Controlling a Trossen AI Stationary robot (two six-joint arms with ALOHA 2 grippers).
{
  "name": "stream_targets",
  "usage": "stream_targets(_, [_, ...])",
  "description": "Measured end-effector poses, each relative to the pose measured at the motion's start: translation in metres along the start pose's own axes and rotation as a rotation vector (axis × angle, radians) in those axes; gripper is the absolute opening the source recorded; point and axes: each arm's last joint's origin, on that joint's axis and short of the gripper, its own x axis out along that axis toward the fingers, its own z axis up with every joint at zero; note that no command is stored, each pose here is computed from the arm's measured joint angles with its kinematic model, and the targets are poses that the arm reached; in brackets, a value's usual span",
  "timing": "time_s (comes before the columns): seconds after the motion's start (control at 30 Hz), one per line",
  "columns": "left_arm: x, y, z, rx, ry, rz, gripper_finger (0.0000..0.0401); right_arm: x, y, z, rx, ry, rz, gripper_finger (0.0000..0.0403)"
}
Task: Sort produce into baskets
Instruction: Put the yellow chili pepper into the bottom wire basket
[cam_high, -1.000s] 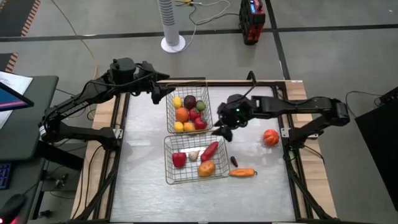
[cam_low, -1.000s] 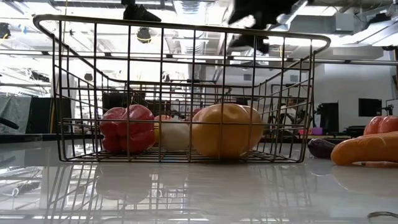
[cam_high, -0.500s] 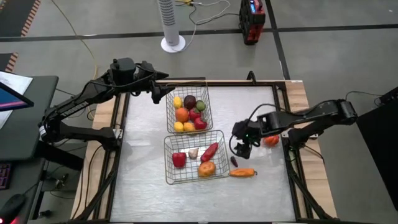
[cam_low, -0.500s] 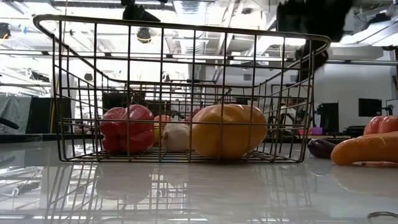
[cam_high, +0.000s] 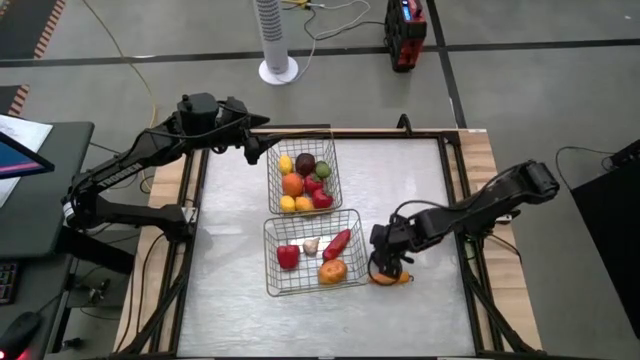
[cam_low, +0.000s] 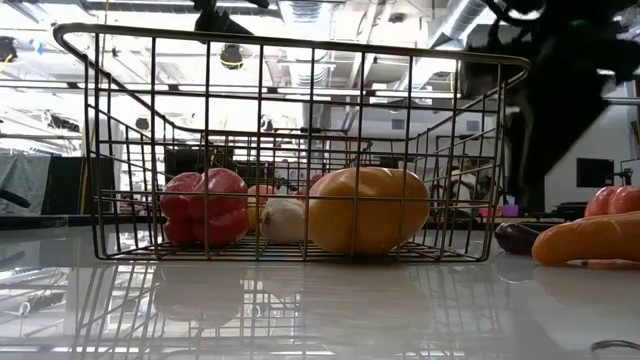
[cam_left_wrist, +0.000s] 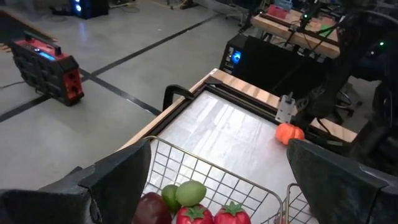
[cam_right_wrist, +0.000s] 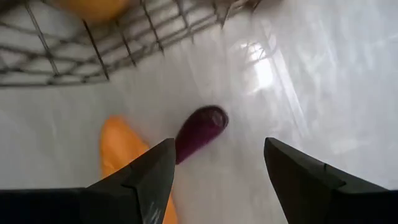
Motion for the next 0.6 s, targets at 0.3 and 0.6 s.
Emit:
stream_targets(0.3, [0.0,0.0,-0.001,-0.009,0.011,0.001,0.0363,0.032,0.012,0.002,-0.001,0.001,-0.006,0.0274])
stream_targets(0.6, [0.0,0.0,-0.001,-0.004,0.016,-0.012,0.0363,0.044,0.012,0.003,0.017,-0.013,-0.07,0.0254])
